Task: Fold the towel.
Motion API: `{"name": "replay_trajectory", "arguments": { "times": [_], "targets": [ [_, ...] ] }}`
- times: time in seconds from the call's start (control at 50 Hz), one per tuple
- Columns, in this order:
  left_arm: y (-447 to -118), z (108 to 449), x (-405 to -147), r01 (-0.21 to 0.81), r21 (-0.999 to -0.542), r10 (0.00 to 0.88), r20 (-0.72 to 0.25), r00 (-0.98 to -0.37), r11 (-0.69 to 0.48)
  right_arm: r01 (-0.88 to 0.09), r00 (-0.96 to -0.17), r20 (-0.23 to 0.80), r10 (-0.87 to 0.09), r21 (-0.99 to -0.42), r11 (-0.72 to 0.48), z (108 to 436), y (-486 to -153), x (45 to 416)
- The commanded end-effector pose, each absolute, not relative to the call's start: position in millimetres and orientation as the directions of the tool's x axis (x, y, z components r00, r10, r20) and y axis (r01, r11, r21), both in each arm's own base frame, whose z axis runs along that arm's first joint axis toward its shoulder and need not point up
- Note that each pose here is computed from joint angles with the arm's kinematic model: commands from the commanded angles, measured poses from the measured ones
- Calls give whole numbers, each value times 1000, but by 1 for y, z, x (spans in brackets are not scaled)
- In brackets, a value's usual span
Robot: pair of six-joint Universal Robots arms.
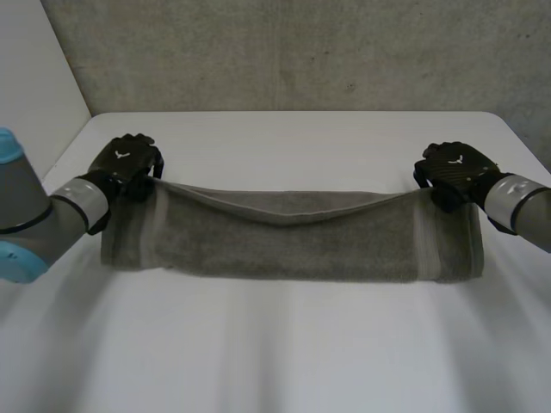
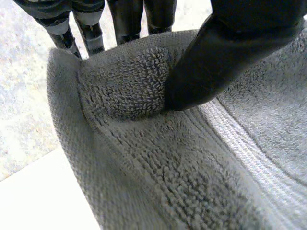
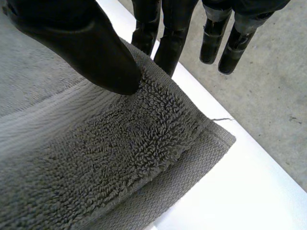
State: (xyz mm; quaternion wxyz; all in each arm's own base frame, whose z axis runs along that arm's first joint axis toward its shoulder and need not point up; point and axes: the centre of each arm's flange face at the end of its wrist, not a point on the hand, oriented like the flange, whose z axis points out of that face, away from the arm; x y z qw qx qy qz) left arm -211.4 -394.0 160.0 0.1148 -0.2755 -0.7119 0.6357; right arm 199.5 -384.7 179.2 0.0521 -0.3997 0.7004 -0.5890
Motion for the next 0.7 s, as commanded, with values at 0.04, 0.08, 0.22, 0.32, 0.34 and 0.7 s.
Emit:
{"name": "replay_trajectory", "arguments": {
  "times": [0.04,0.08,0.22,0.32,0.34,0.7],
  "targets": [
    [-412,140,-216,315,-949,495,-262,-829,27,-506,-685,444,-577,-861,-62,168,-408,210],
    [-415,140,-215,316,-949,485,-266,-833,22,-505,-691,449,-567,-861,-67,166,-412,211],
    [-420,138,-214,316,-949,477,-270,-836,17,-506,-689,463,-557,-858,-88,155,-425,219],
    [-422,136,-214,316,-948,473,-271,-838,17,-508,-686,466,-559,-857,-91,148,-429,225],
    [-422,134,-214,317,-948,474,-270,-838,21,-508,-684,467,-560,-856,-94,146,-429,228],
    [-420,159,-206,327,-945,366,-296,-882,25,-488,-739,498,-454,-860,-150,185,-426,235]
  ]
}}
